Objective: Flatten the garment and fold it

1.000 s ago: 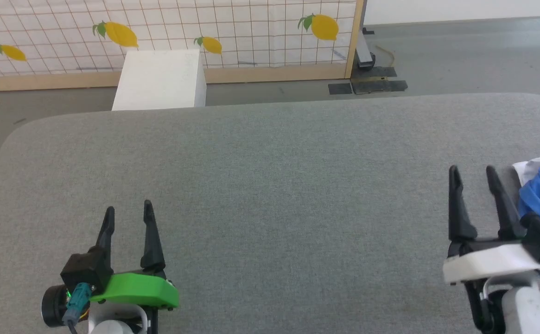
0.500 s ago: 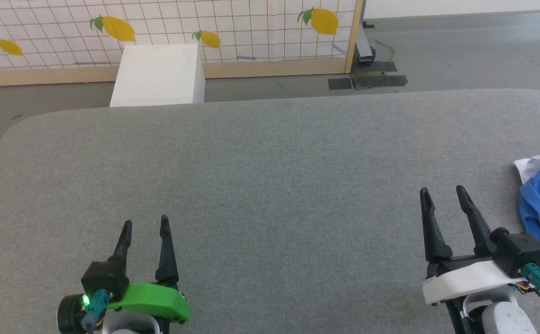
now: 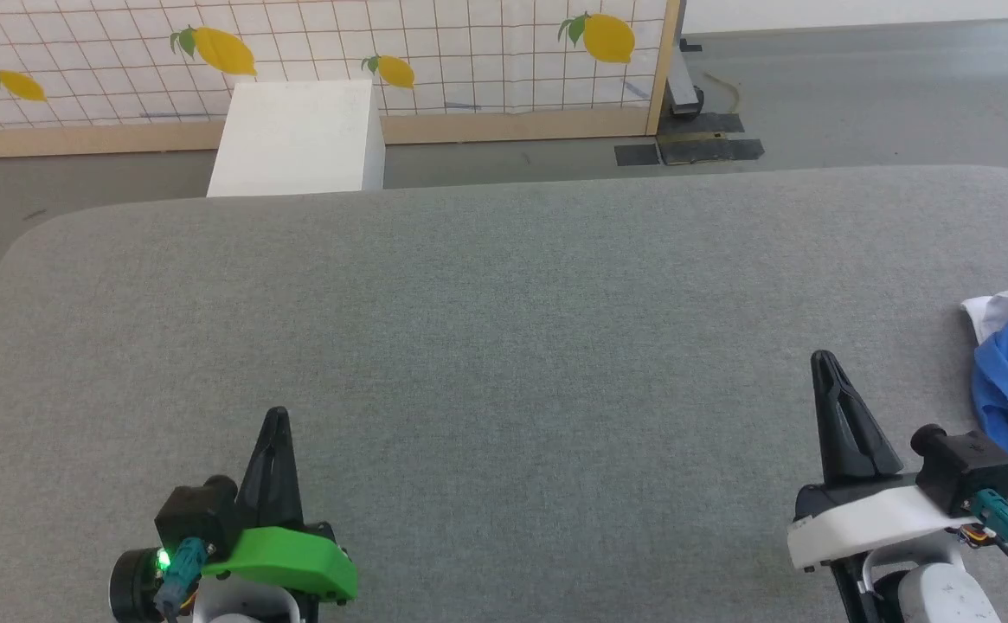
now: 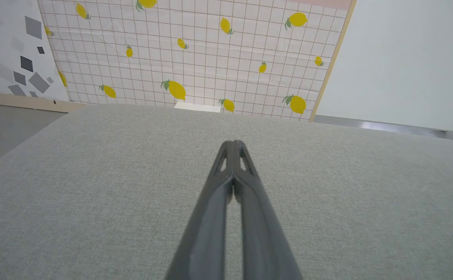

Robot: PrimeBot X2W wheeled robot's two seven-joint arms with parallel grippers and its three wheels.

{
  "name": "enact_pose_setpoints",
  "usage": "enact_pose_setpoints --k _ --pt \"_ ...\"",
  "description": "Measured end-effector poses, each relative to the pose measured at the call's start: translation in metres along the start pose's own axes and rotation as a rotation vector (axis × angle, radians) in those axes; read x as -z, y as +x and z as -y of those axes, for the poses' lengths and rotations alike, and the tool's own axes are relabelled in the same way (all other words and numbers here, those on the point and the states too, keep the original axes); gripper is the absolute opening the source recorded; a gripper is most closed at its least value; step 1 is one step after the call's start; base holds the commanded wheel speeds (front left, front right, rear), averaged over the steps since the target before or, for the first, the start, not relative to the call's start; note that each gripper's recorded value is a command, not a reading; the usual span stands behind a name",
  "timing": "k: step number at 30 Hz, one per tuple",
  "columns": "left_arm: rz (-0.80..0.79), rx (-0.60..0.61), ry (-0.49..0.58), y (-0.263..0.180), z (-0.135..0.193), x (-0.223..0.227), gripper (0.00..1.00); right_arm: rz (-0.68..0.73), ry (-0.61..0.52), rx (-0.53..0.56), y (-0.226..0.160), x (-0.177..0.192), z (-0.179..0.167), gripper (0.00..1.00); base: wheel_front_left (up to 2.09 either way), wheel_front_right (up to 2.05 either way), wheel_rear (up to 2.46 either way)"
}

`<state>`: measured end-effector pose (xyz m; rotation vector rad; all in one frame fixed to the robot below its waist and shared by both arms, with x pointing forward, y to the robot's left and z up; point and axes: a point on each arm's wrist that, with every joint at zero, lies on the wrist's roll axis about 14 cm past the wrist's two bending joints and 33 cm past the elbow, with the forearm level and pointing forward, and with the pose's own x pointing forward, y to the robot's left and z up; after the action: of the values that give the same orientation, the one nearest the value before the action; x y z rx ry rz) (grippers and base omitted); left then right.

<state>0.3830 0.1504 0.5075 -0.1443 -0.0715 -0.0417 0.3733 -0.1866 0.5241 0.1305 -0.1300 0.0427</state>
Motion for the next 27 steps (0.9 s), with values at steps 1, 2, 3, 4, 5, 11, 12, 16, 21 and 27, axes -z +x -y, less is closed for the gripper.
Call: enact_pose_setpoints --k 1,2,3,4,5,11,12,16,21,27 --pt "0.0 0.0 0.0 -0.0001 -0.0002 -0.0003 0.0 0.0 0.0 -0.001 0.0001 -0.0001 -0.0002 0.0 0.0 0.0 0.0" --pt "-0.001 -0.001 0.0 -0.0001 -0.0004 -0.0004 0.0 0.0 0.0 -0.001 0.0002 -0.0002 -0.0005 0.0 0.0 0.0 0.0" --pt "-0.003 -0.002 0.0 -0.0002 -0.0007 -0.0003 0.0 -0.004 -0.001 -0.002 0.0004 0.0001 -0.0007 0.0 0.0 0.0 0.0" --pt "-0.004 -0.002 0.001 -0.0003 -0.0009 -0.0003 0.0 -0.006 -0.001 -0.003 0.0005 0.0003 -0.0009 0.0 0.0 0.0 0.0" --pt "-0.004 -0.003 0.001 -0.0003 -0.0011 -0.0005 0.0 -0.005 -0.002 -0.004 0.0006 0.0001 -0.001 0.0 0.0 0.0 0.0" --pt "-0.006 -0.005 0.01 -0.0007 -0.0025 -0.002 0.0 -0.009 -0.011 -0.011 0.0016 -0.0011 -0.0031 0.0 0.0 0.0 0.0" --pt "-0.008 -0.006 0.011 -0.0007 -0.0026 -0.0019 0.0 -0.01 -0.012 -0.012 0.0017 -0.0011 -0.0033 0.0 0.0 0.0 0.0" --pt "-0.008 -0.005 0.028 -0.0009 -0.0032 -0.003 0.0 -0.011 -0.02 -0.017 0.0023 -0.002 -0.0045 0.0 0.0 0.0 0.0" --pt "-0.012 -0.004 0.035 -0.0011 -0.0038 -0.0039 0.0 -0.017 -0.028 -0.022 0.003 -0.0024 -0.0059 0.0 0.0 0.0 0.0" --pt "-0.013 -0.005 0.043 -0.0014 -0.0047 -0.0055 0.0 -0.022 -0.036 -0.028 0.0036 -0.0028 -0.0076 0.0 0.0 0.0 0.0"
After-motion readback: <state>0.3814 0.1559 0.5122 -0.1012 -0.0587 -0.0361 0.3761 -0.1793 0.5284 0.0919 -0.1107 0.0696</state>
